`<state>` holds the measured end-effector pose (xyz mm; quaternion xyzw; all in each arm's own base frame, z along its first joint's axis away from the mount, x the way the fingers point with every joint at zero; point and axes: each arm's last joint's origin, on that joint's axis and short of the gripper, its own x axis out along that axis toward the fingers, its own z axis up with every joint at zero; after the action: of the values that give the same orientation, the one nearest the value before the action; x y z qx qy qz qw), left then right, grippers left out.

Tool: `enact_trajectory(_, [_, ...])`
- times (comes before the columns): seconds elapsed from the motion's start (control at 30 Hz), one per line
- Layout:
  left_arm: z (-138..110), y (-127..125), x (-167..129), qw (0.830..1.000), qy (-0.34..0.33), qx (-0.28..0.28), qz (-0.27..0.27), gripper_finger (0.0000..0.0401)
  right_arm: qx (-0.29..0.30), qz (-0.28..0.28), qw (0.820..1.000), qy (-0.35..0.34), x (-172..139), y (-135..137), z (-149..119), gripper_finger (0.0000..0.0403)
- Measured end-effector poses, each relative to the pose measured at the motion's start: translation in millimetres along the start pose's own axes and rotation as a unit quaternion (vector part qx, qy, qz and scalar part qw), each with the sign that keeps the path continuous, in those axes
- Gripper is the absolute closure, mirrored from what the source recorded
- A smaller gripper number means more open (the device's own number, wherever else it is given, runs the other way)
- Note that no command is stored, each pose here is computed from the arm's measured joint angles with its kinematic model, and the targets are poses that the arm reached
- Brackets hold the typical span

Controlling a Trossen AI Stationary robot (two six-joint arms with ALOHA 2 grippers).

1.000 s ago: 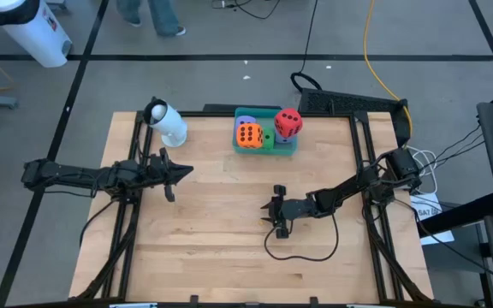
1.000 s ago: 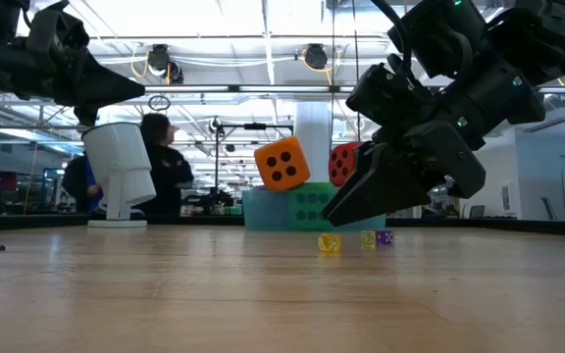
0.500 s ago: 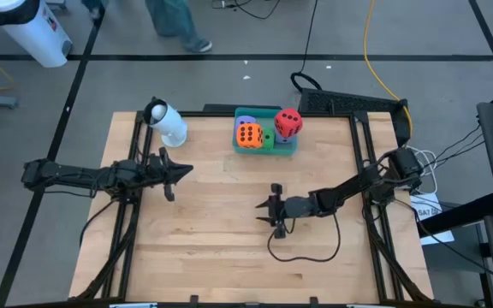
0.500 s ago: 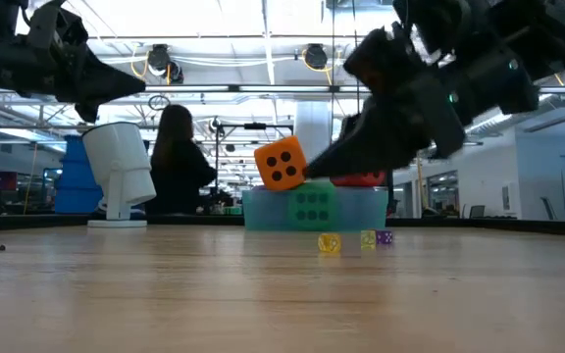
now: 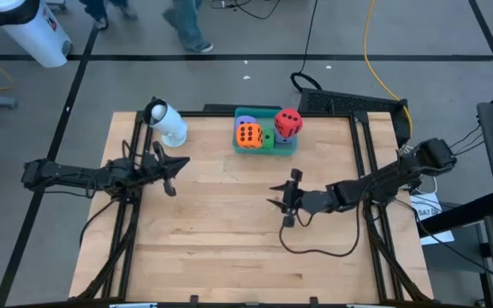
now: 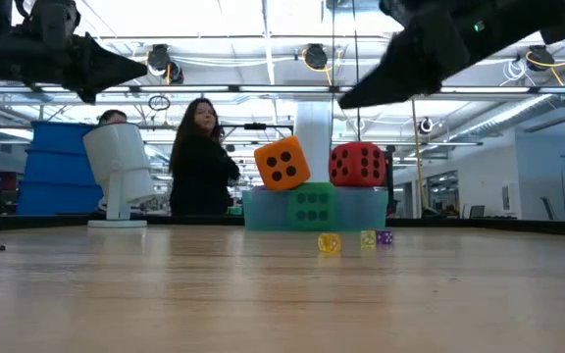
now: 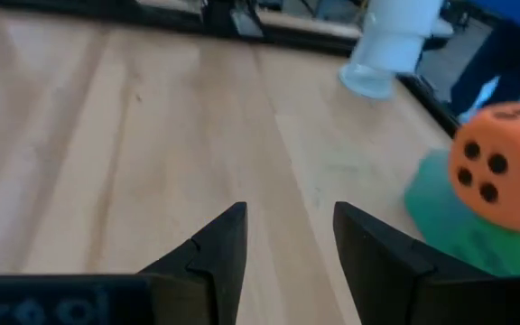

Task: Pick & Place Dice
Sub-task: Put the small purple dice into the green bin

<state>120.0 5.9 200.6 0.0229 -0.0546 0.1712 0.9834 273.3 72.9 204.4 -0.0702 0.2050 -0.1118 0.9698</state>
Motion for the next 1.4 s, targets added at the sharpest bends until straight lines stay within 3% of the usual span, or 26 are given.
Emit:
enact_trajectory(0.27, [1.6, 2.1, -0.1, 0.999, -0.005, 0.022, 0.035, 0.0382, -0.036, -0.050, 0.993, 0.099, 8.1, -8.0, -24.6, 0.0248])
enact_trajectory(0.4, [1.6, 2.1, -0.1, 0.999, -0.005, 0.028, 0.035, 0.0382, -0.038, 0.006, 0.991, 0.131, 20.1, -7.9, -35.5, 0.0248])
enact_trajectory(0.5, [1.5, 2.1, -0.1, 0.999, -0.005, 0.027, 0.035, 0.0382, -0.027, 0.011, 0.987, 0.160, 27.3, -10.6, -45.0, 0.0248])
enact_trajectory(0.73, [-1.5, 1.9, -0.1, 0.999, 0.010, 0.026, 0.034, 0.0382, 0.055, -0.020, 0.982, 0.178, 31.5, -21.7, -50.8, 0.0248])
enact_trajectory(1.0, [-2.1, 1.9, -0.1, 0.999, 0.014, 0.027, 0.034, 0.0382, 0.140, -0.038, 0.973, 0.181, 24.9, -24.1, -78.7, 0.0248])
enact_trajectory(1.17, [-3.3, 1.8, -0.1, 0.999, 0.019, 0.010, 0.035, 0.0382, 0.161, -0.019, 0.975, 0.150, 23.2, -24.0, -84.7, 0.0248])
enact_trajectory(1.4, [-3.2, 1.9, -0.1, 0.999, 0.019, 0.017, 0.035, 0.0382, 0.138, 0.006, 0.981, 0.134, 23.2, -20.6, -81.3, 0.0248])
